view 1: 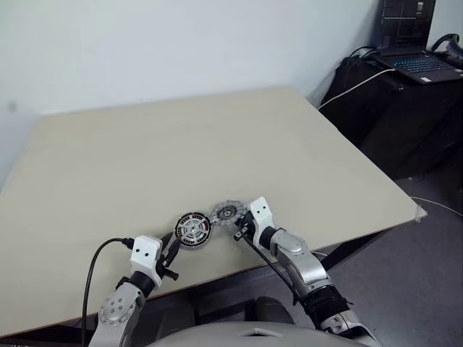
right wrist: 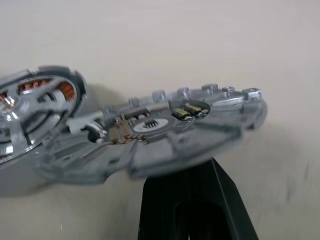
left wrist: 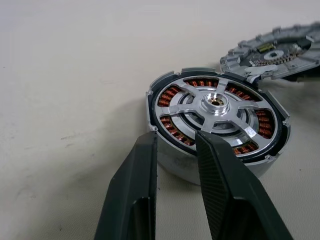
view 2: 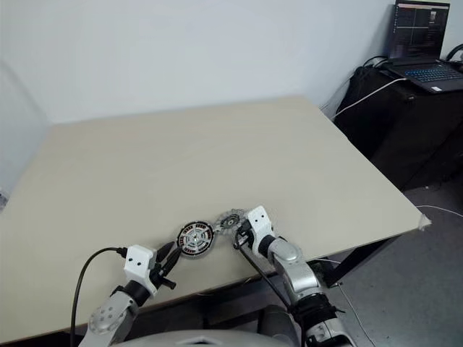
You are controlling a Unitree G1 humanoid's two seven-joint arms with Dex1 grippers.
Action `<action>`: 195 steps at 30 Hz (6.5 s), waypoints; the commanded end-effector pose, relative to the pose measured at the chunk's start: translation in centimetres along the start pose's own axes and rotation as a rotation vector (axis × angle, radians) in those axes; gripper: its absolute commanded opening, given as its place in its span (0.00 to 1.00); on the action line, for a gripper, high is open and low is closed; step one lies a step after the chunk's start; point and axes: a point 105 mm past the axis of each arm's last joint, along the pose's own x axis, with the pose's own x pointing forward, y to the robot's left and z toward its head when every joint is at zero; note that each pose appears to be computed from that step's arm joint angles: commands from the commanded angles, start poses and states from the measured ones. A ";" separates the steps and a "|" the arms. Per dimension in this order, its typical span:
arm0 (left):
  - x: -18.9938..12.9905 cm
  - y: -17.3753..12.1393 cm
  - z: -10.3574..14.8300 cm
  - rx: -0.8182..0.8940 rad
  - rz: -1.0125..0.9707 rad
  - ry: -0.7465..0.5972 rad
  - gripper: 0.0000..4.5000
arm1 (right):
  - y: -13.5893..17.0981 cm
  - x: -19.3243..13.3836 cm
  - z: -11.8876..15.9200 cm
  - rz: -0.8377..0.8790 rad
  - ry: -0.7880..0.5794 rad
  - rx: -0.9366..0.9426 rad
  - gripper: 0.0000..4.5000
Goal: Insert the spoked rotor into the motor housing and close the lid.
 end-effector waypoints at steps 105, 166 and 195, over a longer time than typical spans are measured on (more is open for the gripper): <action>-2.7 -3.4 -0.9 -0.065 -0.177 -0.010 0.27 | 8.2 4.3 6.4 0.412 0.065 -0.146 0.71; -1.5 -0.9 3.3 -0.056 0.027 -0.091 0.27 | 7.1 3.1 2.4 0.443 0.224 -0.267 0.71; 4.0 2.6 3.7 -0.264 -0.178 0.339 0.27 | 7.0 3.1 2.3 0.416 0.227 -0.267 0.71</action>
